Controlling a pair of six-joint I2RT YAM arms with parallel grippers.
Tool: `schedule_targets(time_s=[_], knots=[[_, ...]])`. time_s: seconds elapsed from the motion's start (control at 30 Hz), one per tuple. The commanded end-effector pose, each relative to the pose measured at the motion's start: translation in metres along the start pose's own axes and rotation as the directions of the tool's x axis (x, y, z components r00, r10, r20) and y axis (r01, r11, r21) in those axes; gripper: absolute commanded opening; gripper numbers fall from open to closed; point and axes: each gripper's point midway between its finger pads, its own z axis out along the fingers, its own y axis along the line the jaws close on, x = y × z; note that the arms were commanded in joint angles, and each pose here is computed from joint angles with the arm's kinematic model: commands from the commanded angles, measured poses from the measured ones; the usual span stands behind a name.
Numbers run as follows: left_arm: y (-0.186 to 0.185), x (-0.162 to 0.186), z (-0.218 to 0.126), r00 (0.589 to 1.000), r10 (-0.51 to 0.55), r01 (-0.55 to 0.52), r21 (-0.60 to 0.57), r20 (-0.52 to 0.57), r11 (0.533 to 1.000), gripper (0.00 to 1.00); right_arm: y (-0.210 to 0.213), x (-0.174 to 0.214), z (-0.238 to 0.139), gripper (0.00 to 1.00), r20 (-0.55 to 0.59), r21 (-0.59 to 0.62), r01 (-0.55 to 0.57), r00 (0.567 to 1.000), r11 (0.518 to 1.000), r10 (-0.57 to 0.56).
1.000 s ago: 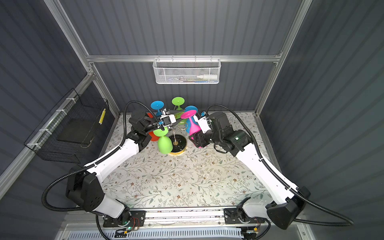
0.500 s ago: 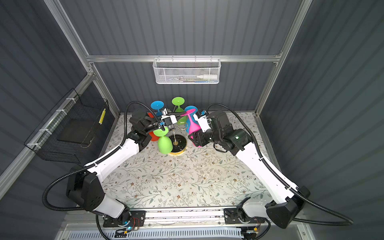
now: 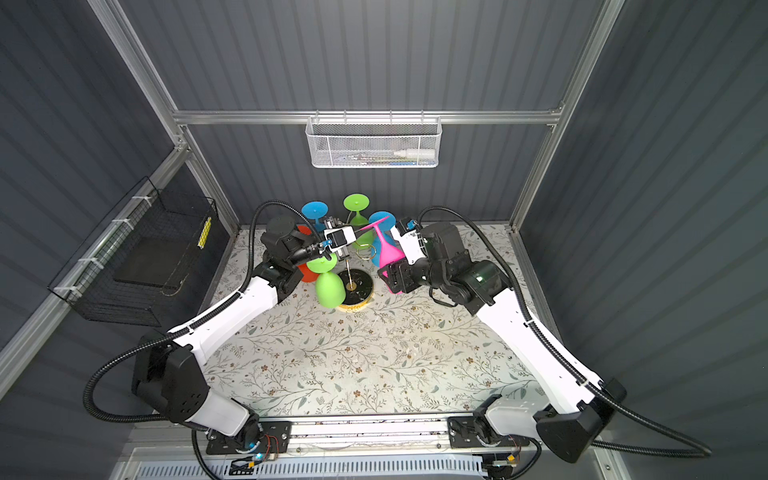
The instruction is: Take the wine glass off the wine glass rack
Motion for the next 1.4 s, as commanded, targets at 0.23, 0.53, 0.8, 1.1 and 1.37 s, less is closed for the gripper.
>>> schedule_targets(time_s=[0.23, 0.53, 0.8, 1.1, 1.37], knots=[[0.033, 0.002, -0.012, 0.929, -0.341, 0.314, -0.178, -0.146, 0.932, 0.0, 0.01, -0.043, -0.041, 0.88, 0.26, -0.095, -0.03, 0.964, 0.995, 0.054], [0.039, 0.047, -0.025, 0.744, -0.624, 0.515, -0.392, -0.238, 0.763, 0.0, -0.007, -0.065, -0.104, 0.93, 0.498, -0.17, -0.089, 0.851, 0.981, 0.164], [0.035, 0.065, -0.035, 0.572, -0.801, 0.686, -0.432, -0.179, 0.586, 0.0, -0.035, -0.053, -0.135, 0.87, 0.58, -0.149, -0.171, 0.783, 0.974, 0.226], [0.032, 0.054, -0.041, 0.567, -0.81, 0.719, -0.391, -0.147, 0.574, 0.0, -0.049, -0.046, -0.099, 0.64, 0.495, -0.22, -0.262, 0.8, 0.94, 0.339], [0.033, 0.049, -0.039, 0.565, -0.814, 0.733, -0.372, -0.131, 0.569, 0.0, -0.05, -0.062, -0.082, 0.48, 0.464, -0.24, -0.258, 0.816, 0.936, 0.344]])
